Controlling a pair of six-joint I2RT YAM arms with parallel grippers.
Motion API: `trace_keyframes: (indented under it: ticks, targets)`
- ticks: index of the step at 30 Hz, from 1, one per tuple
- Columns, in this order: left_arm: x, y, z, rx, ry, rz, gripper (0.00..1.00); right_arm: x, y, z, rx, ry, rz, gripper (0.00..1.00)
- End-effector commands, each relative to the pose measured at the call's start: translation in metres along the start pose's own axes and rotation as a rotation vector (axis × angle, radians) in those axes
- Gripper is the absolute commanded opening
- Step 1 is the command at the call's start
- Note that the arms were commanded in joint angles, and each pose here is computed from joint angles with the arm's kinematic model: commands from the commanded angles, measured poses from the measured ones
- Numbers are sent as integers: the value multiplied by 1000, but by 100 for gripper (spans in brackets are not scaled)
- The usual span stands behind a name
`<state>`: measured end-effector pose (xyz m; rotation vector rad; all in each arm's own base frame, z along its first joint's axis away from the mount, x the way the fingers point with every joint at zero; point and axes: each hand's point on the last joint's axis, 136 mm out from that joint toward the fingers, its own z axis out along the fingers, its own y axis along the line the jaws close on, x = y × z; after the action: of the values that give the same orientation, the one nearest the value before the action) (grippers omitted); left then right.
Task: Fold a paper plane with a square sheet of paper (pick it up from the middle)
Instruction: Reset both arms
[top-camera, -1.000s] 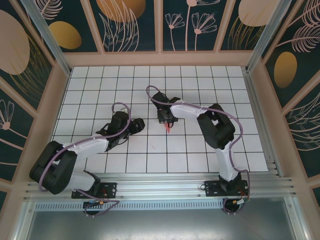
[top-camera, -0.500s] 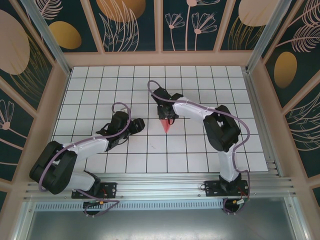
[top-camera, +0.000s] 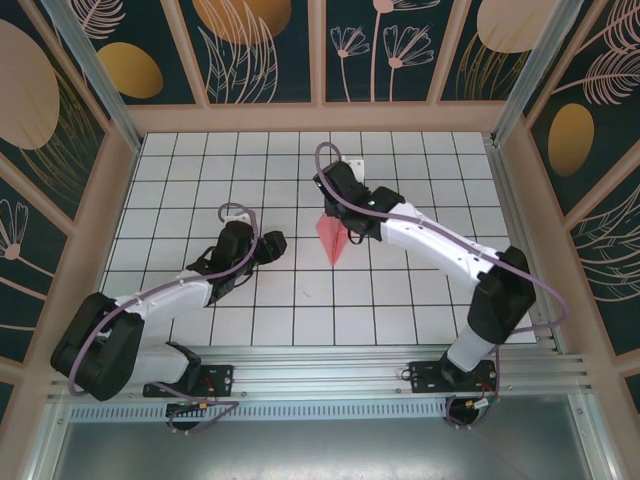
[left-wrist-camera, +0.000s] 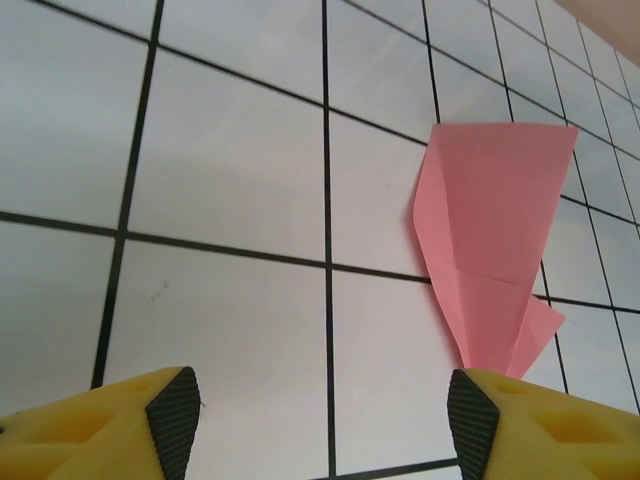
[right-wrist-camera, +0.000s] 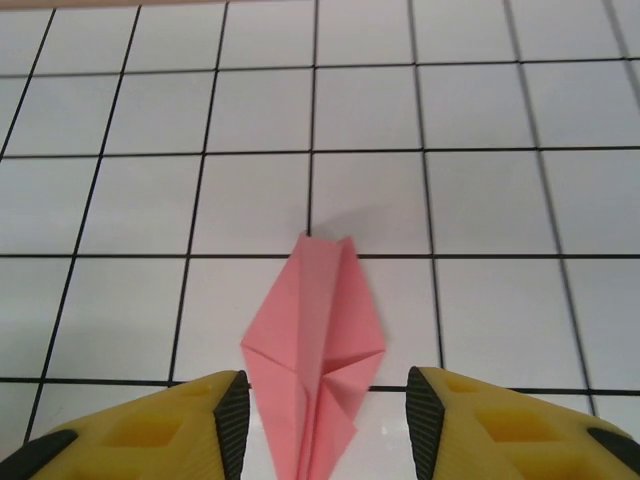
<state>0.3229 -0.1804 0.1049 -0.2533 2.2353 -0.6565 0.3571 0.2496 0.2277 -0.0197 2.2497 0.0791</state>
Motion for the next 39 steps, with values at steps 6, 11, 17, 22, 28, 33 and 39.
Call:
trace_keyframes:
  ticks: [6, 11, 17, 22, 28, 33, 39]
  targets:
    - [-86, 40, -65, -280, -496, 179, 99, -19, -143, -29, 303, -298, 212, 65]
    - [-124, 77, -98, -490, -663, 242, 98, 4, -220, -16, 365, -388, 230, 75]
    - [-140, 137, -105, -653, -714, 224, 98, 46, -263, 12, 302, -453, 211, 97]
    - [-139, 171, -81, -684, -644, 275, 99, 72, -278, 38, 307, -457, 186, 97]
    - [-149, 164, -72, -570, -736, 324, 99, 57, -258, 52, 176, -519, 87, 94]
    - [-141, 158, -65, -457, -732, 362, 99, 57, -247, 52, 91, -565, 0, 95]
    - [-129, 157, -83, -431, -813, 364, 98, 61, -251, 54, 53, -567, 21, 94]
